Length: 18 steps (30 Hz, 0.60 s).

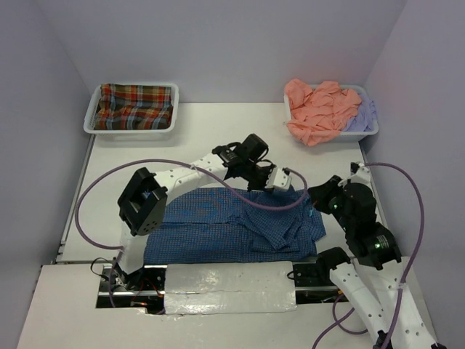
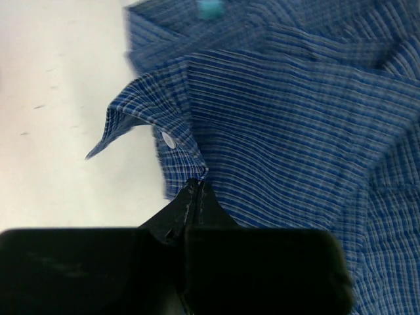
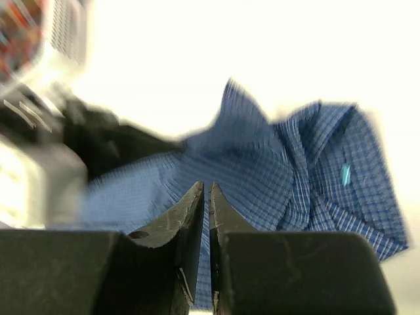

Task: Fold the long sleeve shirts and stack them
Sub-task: Fold the shirt

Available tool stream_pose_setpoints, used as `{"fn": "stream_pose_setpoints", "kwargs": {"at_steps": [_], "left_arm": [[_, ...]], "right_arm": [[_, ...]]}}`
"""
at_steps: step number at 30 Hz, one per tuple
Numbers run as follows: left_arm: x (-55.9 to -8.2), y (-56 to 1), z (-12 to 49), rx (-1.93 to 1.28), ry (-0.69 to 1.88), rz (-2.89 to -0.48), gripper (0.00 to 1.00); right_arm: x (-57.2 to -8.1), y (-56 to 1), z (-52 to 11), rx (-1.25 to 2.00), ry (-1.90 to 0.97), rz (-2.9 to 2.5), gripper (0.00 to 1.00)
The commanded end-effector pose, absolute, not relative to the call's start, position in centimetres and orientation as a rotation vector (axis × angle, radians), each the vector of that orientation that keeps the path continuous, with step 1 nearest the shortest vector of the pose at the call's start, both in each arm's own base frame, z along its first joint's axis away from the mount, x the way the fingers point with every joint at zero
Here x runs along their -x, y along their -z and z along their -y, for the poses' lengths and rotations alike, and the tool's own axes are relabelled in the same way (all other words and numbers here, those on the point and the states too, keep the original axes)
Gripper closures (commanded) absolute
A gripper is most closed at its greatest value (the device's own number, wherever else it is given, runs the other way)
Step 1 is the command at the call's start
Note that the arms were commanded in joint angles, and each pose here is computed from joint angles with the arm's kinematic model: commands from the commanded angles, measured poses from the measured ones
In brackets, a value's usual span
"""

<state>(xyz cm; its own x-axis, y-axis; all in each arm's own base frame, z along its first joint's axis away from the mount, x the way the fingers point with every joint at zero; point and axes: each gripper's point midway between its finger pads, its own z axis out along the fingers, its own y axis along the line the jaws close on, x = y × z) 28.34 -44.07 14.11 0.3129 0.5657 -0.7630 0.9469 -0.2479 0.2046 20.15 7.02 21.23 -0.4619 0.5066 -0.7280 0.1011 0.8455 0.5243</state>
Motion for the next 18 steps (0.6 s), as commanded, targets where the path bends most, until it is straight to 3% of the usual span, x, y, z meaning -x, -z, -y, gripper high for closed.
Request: {"fn": "stream_pose_setpoints", "kwargs": {"at_steps": [1, 14, 18], "left_arm": [[-24.9, -17.2, 43.9, -2.042, 0.706, -1.033, 0.99], [-17.5, -11.1, 39.3, -2.312, 0.554, -0.949, 0.92], [-16.2, -10.0, 39.5, -2.337, 0.531, -0.937, 0.79]], "right_arm": [[-19.8, -23.8, -4.6, -0.517, -0.404, -1.947, 0.85], [-22.1, -18.3, -7.9, -0.406, -0.483, -2.114, 0.83], [-22.5, -16.3, -9.4, -0.382, -0.553, -2.155, 0.81]]}}
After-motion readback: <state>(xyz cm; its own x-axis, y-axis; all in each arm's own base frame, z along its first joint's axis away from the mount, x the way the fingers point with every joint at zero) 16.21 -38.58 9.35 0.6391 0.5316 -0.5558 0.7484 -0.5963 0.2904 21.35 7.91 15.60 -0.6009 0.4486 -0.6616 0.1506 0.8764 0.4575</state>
